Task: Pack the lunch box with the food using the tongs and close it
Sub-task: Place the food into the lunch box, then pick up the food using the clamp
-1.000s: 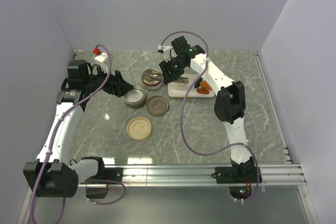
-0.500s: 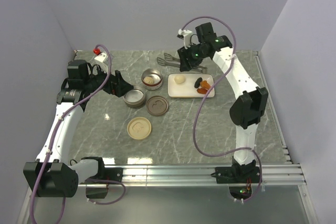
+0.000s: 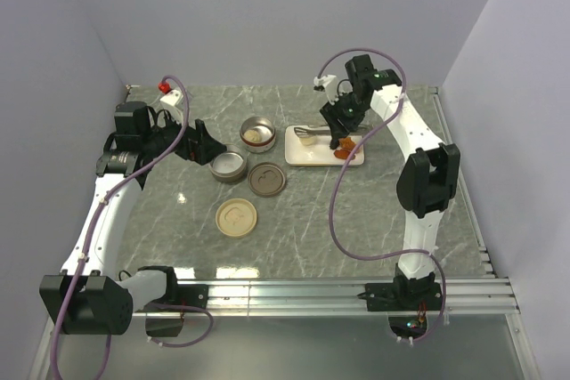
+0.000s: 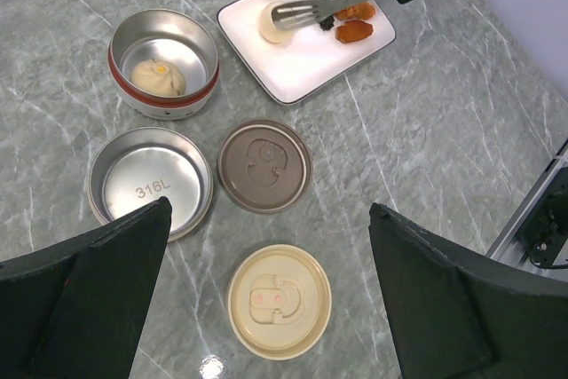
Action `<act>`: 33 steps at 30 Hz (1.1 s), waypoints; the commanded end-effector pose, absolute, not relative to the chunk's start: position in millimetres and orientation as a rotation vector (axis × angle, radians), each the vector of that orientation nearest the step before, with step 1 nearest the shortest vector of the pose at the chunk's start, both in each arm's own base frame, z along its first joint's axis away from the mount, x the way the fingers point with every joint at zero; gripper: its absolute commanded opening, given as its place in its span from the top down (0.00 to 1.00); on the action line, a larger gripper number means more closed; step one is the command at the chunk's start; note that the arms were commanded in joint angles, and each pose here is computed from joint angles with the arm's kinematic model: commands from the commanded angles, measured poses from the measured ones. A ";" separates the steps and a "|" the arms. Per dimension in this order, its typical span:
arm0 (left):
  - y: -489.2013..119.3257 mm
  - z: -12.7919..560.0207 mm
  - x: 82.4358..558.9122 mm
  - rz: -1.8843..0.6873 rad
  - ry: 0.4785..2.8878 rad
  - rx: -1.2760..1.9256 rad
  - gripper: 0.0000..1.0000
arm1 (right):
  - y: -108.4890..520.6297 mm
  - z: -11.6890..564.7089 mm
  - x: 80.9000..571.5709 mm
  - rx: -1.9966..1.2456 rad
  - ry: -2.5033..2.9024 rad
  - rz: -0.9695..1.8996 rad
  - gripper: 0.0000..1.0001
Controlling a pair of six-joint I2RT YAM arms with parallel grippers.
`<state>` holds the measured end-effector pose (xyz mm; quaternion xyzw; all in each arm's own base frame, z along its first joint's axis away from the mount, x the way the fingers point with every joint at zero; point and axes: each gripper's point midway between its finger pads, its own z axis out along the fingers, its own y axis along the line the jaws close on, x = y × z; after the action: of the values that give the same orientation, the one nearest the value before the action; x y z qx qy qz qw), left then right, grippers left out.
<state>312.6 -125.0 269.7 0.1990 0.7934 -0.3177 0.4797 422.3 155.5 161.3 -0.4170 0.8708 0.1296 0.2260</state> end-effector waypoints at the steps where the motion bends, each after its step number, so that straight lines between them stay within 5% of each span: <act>1: -125.8 289.3 312.5 -0.760 1.882 0.513 0.01 | 145.1 178.4 421.6 -1.257 2.312 0.258 0.43; 33: -128.9 285.4 316.8 -0.795 1.894 0.507 0.00 | 154.9 137.9 452.7 -1.295 2.325 0.206 0.40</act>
<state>314.5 -125.7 266.0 0.1979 0.7957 -0.3210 0.4740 438.7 145.1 124.5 -0.4642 0.8577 0.0835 0.2044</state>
